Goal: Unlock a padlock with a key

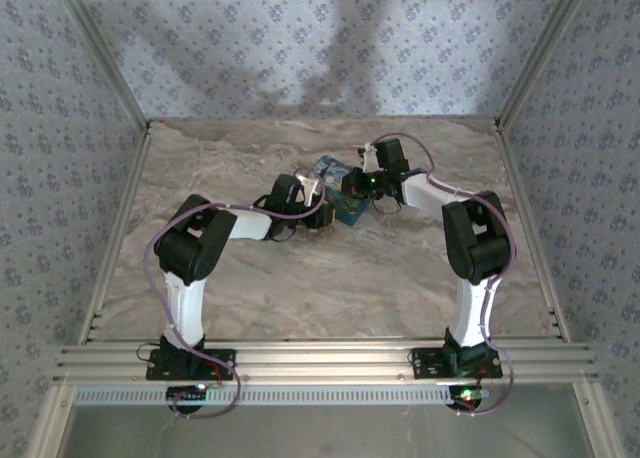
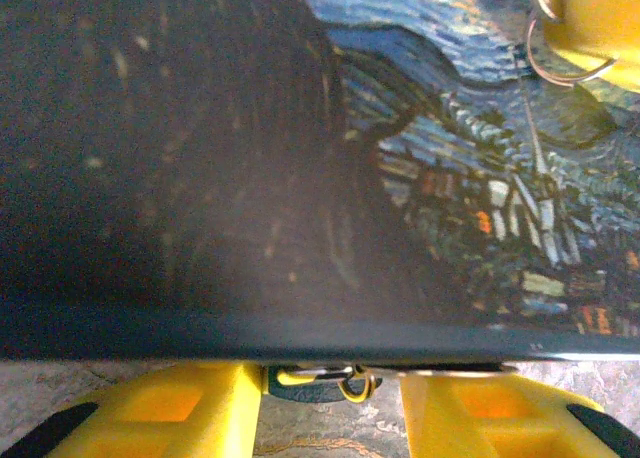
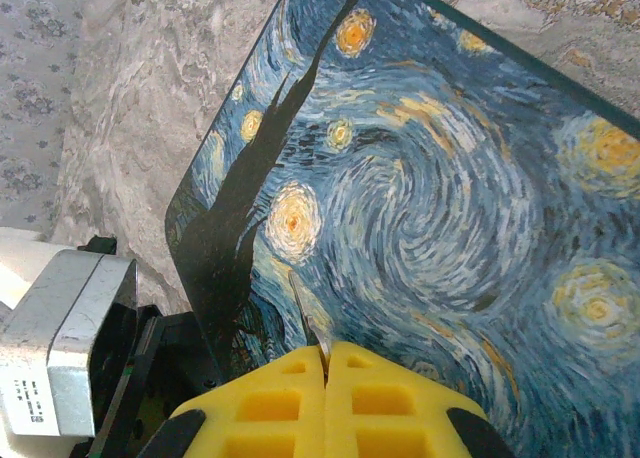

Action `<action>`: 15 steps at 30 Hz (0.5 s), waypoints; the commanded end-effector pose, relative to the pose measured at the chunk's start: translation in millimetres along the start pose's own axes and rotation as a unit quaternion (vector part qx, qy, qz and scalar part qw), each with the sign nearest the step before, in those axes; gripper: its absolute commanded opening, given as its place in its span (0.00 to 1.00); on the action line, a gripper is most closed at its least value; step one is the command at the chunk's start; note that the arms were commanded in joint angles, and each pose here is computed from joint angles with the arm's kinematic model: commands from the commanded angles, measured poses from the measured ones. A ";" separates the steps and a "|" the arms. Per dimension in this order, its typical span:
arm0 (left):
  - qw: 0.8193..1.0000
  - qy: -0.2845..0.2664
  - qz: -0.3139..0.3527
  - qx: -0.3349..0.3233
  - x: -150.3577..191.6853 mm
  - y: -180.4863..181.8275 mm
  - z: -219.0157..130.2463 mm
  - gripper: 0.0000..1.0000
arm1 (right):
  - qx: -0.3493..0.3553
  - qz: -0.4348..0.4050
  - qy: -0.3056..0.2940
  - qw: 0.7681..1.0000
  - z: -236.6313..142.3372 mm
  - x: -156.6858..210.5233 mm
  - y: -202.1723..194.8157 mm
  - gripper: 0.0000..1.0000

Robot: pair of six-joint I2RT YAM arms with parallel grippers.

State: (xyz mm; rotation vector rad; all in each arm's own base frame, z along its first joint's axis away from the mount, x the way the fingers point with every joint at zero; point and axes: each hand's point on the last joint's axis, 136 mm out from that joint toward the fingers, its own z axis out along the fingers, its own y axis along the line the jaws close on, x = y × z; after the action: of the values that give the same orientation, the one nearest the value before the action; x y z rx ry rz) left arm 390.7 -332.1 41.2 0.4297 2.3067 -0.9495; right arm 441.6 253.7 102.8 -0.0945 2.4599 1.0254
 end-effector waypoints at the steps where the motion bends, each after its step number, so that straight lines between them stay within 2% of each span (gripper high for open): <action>1: 1.000 -0.008 -0.003 -0.003 -6.8 -1.7 6.3 0.41 | 0.036 0.023 0.040 0.998 8.2 28.3 -23.9 0.00; 15: 1.000 -0.003 -0.009 -0.023 -1.9 1.3 9.9 0.39 | 0.034 0.024 0.040 0.998 9.2 29.6 -21.7 0.00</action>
State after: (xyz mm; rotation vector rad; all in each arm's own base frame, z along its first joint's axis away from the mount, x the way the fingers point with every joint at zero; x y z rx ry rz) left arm 392.8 -334.6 40.2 0.4018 2.3133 -0.9226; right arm 441.4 254.1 102.2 -0.0962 2.4570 1.0268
